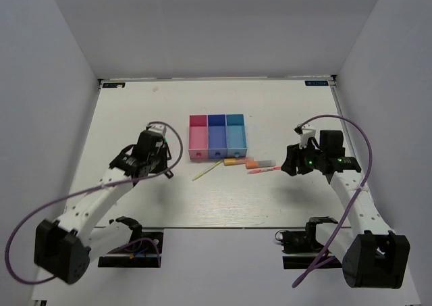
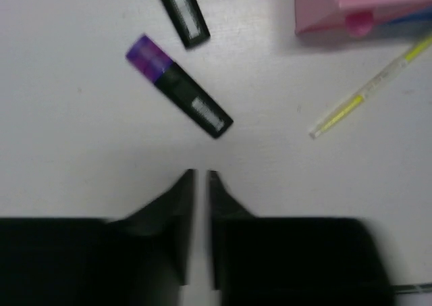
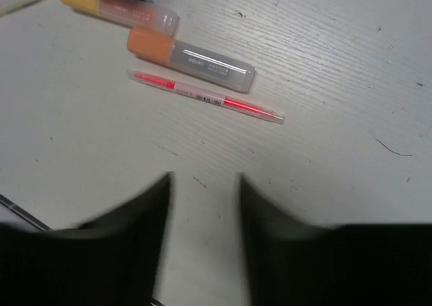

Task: Sort the stationery into containers
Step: Grab a piece of stationery with the left arm

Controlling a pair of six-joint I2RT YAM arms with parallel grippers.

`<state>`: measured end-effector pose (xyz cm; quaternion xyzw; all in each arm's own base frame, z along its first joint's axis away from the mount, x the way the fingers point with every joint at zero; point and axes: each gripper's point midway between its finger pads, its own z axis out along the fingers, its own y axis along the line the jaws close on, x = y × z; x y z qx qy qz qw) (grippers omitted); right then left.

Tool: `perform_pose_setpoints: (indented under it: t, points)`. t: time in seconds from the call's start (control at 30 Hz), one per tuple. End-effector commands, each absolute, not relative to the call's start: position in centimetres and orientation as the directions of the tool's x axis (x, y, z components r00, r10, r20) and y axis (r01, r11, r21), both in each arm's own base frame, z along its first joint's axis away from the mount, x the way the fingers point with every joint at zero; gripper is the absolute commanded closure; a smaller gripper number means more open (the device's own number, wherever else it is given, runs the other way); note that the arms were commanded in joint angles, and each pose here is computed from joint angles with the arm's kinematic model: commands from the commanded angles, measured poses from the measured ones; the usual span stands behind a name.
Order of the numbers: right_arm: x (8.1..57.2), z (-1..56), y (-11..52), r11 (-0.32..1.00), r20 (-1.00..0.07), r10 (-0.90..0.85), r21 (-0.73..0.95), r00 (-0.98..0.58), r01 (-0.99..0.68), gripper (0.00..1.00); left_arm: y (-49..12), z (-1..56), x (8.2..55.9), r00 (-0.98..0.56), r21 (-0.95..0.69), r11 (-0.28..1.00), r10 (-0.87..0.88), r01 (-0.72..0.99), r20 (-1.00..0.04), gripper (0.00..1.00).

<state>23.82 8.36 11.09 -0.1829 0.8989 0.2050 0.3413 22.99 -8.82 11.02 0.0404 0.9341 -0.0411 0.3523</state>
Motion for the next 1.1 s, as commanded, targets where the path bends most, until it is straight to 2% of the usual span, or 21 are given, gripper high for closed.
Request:
perform_pose_setpoints:
  t: [0.0,0.03,0.1,0.13,0.17,0.23,0.27,0.33,0.67,0.93,0.97,1.0,1.07]
  points:
    - [24.2,12.9,8.6,0.829,-0.722,-0.230,0.205,-0.652,-0.520,0.31,-9.5,12.8,27.1,-0.747,-0.040,0.998,0.003,0.040,-0.664,0.48]
    - [24.2,12.7,8.3,0.838,-0.717,-0.233,0.195,-0.657,-0.510,0.19,-9.5,12.6,29.1,-0.787,-0.005,1.000,0.003,0.008,-0.617,0.18]
    - [24.2,13.1,8.3,0.838,-0.724,-0.240,0.183,-0.647,-0.515,0.20,-8.6,11.0,31.2,-0.835,0.053,0.997,-0.024,-0.064,-0.549,0.18]
    - [24.1,13.0,8.2,0.838,-0.723,-0.241,0.182,-0.647,-0.515,0.25,-8.4,10.8,31.8,-0.842,0.056,0.995,-0.038,-0.081,-0.539,0.20]
    - [24.1,13.3,8.2,0.839,-0.730,-0.240,0.176,-0.640,-0.515,0.25,-8.3,12.1,33.6,-0.822,0.031,0.992,-0.083,-0.121,-0.564,0.24]
    - [24.1,13.6,8.1,0.842,-0.739,-0.241,0.162,-0.629,-0.514,0.25,-7.7,9.3,34.7,-0.864,0.022,0.986,-0.132,-0.163,-0.485,0.28]
    - [24.1,13.7,8.2,0.841,-0.742,-0.241,0.162,-0.625,-0.516,0.25,-8.1,9.8,36.0,-0.855,-0.006,0.984,-0.158,-0.178,-0.495,0.28]
    - [24.1,14.0,7.9,0.847,-0.750,-0.239,0.150,-0.617,-0.509,0.25,-8.1,7.8,36.8,-0.878,-0.007,0.982,-0.172,-0.189,-0.447,0.28]
    - [23.9,14.5,8.2,0.840,-0.753,-0.241,0.154,-0.612,-0.521,0.24,-8.7,3.8,39.0,-0.890,-0.042,0.968,-0.245,-0.248,-0.385,0.28]
    - [24.0,14.6,7.9,0.850,-0.753,-0.237,0.146,-0.614,-0.507,0.23,-8.3,1.0,37.9,-0.904,0.018,0.960,-0.257,-0.279,-0.343,0.44]
    - [24.0,14.6,7.9,0.848,-0.754,-0.239,0.145,-0.612,-0.510,0.23,-8.2,0.9,37.7,-0.904,0.027,0.960,-0.254,-0.280,-0.343,0.49]
    - [24.0,14.6,7.9,0.850,-0.755,-0.237,0.144,-0.612,-0.507,0.23,-8.0,0.8,37.7,-0.904,0.027,0.958,-0.258,-0.284,-0.342,0.61]
    - [24.0,14.6,7.8,0.851,-0.753,-0.236,0.144,-0.614,-0.504,0.23,-7.9,0.8,37.4,-0.906,0.028,0.959,-0.258,-0.284,-0.337,0.71]
